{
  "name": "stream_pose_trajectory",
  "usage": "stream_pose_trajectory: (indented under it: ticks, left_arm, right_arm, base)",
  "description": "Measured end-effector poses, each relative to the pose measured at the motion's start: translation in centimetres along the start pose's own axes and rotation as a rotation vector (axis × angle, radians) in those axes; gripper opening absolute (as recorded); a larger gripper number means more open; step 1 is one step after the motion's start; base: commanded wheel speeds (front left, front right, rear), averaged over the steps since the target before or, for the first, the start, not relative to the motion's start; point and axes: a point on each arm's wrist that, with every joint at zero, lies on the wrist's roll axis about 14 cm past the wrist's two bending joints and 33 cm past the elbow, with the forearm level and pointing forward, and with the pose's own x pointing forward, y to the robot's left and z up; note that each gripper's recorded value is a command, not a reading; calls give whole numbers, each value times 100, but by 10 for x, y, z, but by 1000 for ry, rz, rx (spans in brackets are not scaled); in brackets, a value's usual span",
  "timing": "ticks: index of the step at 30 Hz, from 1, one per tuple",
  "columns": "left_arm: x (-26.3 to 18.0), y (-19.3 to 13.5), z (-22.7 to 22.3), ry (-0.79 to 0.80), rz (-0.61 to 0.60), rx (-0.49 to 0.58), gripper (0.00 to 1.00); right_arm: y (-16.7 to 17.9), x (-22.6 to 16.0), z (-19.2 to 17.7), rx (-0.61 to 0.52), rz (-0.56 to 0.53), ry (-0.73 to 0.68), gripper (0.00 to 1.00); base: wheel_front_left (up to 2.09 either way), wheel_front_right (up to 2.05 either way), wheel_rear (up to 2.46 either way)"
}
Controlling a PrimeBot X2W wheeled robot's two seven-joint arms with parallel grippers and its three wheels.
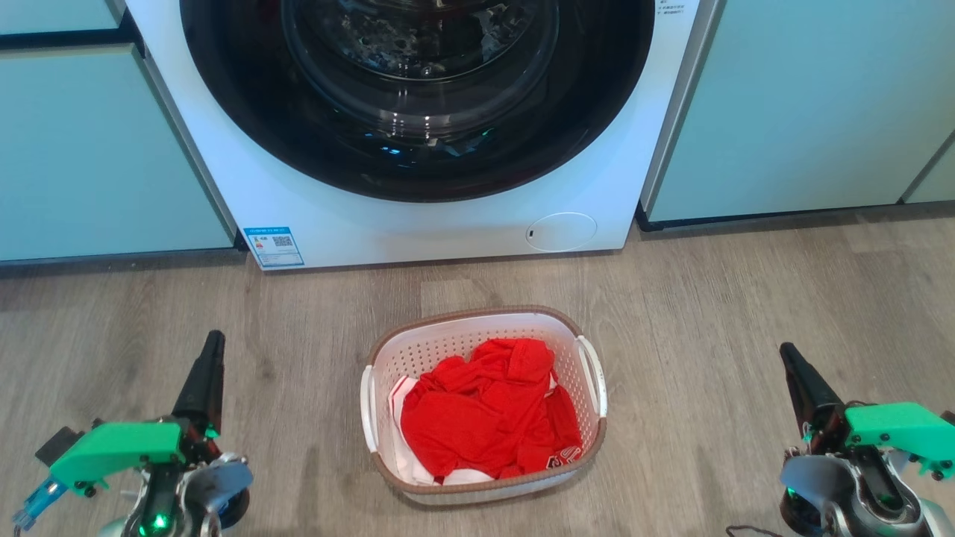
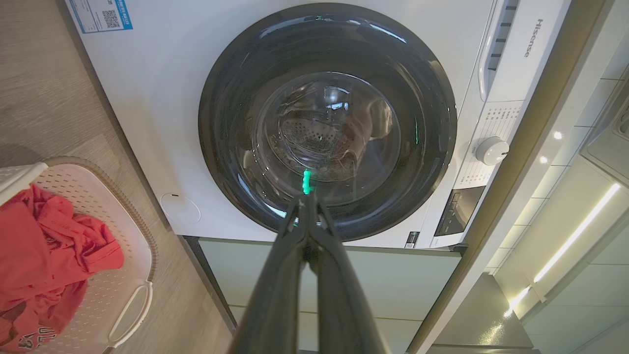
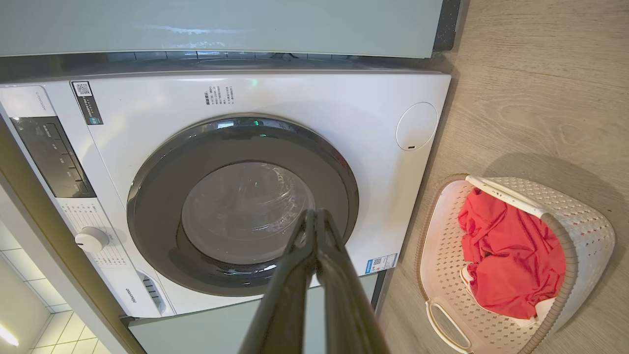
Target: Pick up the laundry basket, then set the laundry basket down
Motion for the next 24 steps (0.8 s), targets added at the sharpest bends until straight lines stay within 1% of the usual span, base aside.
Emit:
stream_pose_trajectory:
  ticks: [24]
  left_arm:
    - [0, 0, 0, -2, 0, -3, 0]
  right_arm:
    - [0, 0, -1, 1, -1, -1, 0]
  base:
    - [0, 0, 0]
